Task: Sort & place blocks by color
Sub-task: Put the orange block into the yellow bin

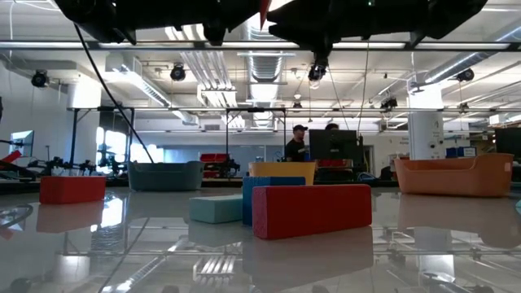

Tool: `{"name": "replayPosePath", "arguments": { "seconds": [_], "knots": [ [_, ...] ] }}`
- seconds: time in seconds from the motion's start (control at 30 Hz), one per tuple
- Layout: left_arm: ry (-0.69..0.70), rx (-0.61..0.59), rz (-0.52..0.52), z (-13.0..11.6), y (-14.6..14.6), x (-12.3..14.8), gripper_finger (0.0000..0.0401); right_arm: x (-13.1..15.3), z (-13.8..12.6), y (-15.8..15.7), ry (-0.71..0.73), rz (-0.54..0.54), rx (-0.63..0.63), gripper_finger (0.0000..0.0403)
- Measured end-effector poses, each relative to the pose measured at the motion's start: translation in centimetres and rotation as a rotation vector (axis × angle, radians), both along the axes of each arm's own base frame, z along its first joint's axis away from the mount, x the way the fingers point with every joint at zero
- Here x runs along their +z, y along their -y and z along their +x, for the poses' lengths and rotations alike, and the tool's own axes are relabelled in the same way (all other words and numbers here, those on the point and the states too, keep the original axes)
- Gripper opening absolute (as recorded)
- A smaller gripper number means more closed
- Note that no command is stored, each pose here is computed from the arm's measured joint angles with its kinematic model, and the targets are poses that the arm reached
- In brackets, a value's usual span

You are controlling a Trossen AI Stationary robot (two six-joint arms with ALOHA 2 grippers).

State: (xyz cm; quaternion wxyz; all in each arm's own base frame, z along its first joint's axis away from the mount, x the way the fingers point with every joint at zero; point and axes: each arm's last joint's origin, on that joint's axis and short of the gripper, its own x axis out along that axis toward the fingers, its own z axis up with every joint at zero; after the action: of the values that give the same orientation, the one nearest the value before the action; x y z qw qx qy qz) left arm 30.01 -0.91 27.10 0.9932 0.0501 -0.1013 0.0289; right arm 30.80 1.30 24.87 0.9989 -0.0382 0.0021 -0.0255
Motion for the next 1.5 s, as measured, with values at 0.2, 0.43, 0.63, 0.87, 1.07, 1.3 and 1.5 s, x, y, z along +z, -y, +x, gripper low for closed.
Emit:
{"name": "replayPosePath", "arguments": {
  "seconds": [0.2, 0.43, 0.63, 0.87, 1.07, 1.3, 1.5],
  "knots": [
    [-0.013, -0.002, 0.000, 0.0, 0.0, -0.1, 0.0125, 0.8, -1.1, 0.2, -0.055, 0.000, -0.038, 0.0176],
    [-0.032, -0.006, 0.001, 0.1, 0.0, -0.3, 0.0125, 0.7, -1.9, 0.2, -0.159, -0.099, -0.047, 0.0152],
    [-0.030, -0.006, 0.001, 0.1, 0.0, -0.3, 0.0125, 0.8, -1.8, 0.3, -0.138, 0.065, -0.055, 0.0166],
    [-0.026, -0.005, 0.000, 0.1, 0.0, -0.2, 0.0125, 0.7, -1.6, 0.4, -0.125, 0.096, -0.058, 0.0250],
    [0.008, -0.007, -0.005, 0.4, 0.1, 0.0, 0.0125, 0.0, -0.4, 0.1, -0.066, 0.010, 0.003, 0.0289],
    [-0.011, -0.011, -0.028, 0.8, 0.1, -0.7, 0.0125, 0.5, -0.1, 0.2, 0.015, -0.002, 0.062, 0.0285],
    [0.017, -0.016, -0.055, 0.9, 0.1, -0.3, 0.0125, 0.4, 0.0, 0.3, 0.015, -0.018, 0.061, 0.0267]
  ]
}}
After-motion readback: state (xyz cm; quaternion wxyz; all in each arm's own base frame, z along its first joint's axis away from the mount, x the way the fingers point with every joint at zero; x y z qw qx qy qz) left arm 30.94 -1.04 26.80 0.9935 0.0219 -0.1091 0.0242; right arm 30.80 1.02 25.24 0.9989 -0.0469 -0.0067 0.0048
